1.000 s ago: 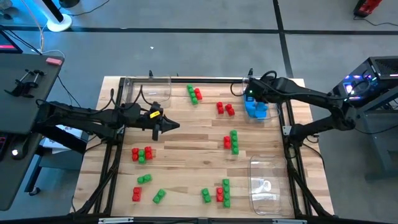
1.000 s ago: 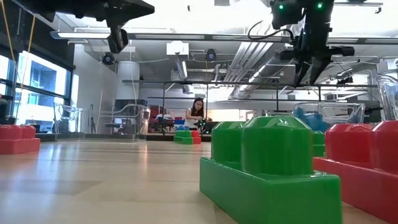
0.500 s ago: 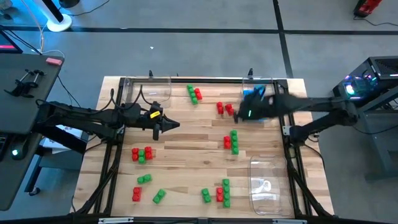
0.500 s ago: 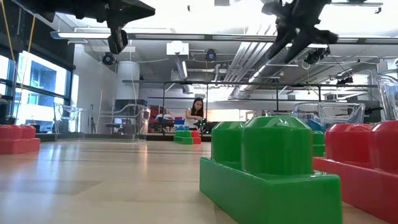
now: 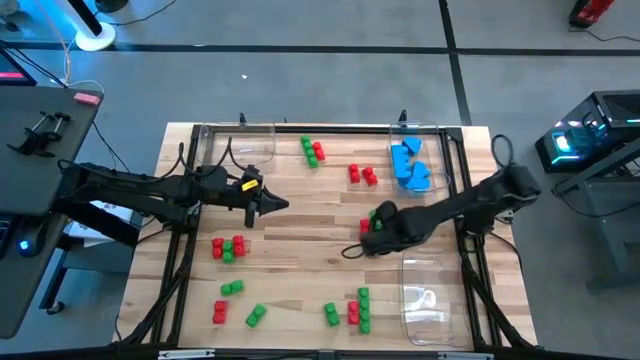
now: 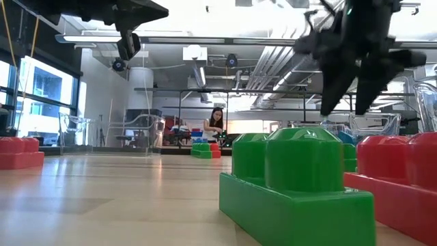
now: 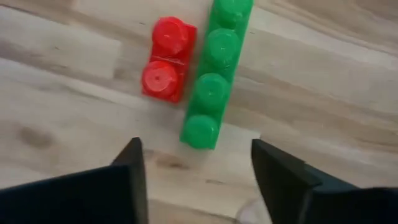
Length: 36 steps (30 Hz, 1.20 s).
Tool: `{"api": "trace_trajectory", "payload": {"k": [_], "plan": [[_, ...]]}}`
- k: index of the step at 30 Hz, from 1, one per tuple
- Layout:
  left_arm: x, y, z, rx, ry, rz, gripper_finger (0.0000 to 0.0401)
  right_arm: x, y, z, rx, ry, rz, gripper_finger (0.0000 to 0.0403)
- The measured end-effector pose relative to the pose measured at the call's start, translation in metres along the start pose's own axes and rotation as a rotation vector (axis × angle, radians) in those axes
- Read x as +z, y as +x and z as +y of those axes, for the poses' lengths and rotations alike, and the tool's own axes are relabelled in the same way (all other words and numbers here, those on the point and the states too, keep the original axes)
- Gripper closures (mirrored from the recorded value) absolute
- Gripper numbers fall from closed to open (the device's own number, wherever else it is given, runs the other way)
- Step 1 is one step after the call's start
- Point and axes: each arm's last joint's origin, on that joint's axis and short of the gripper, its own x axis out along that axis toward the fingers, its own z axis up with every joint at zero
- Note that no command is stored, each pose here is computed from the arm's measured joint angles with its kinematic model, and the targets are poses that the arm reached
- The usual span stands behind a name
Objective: Sort blocks
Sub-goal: Put the green game piece into the top left transparent bin
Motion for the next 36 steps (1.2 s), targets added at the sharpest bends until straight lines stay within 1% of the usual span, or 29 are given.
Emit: {"api": "trace_trajectory", "payload": {"k": [4,7,12,19,22,25,32,36], "plan": [[0.000,0.000,0.000,-0.014,0.000,0.011,0.0401,0.005,0.024,0.008,-0.077,0.020,0.041,0.0168],[0.000,0.000,0.000,-0.015,0.000,0.012,0.0401,0.010,0.034,0.010,-0.115,0.039,0.056,0.0148],[0.000,0.000,0.000,-0.015,0.000,0.012,0.0401,0.017,0.047,0.014,-0.134,0.061,0.120,0.0144],[0.000,0.000,0.000,-0.015,0.001,0.012,0.0401,0.026,0.064,0.016,-0.175,0.071,0.147,0.0148],[0.000,0.000,0.000,-0.016,0.003,0.012,0.0401,0.029,0.070,0.017,-0.188,0.064,0.165,0.0166],[0.000,0.000,0.000,-0.015,0.010,0.011,0.0401,0.031,0.075,0.020,-0.182,0.041,0.175,0.0197],[0.000,0.000,0.000,-0.016,0.010,0.010,0.0401,0.034,0.079,0.022,-0.158,-0.021,0.185,0.0286],[0.000,0.000,0.000,-0.017,0.010,0.009,0.0401,0.034,0.079,0.022,-0.159,-0.026,0.185,0.0339]]}}
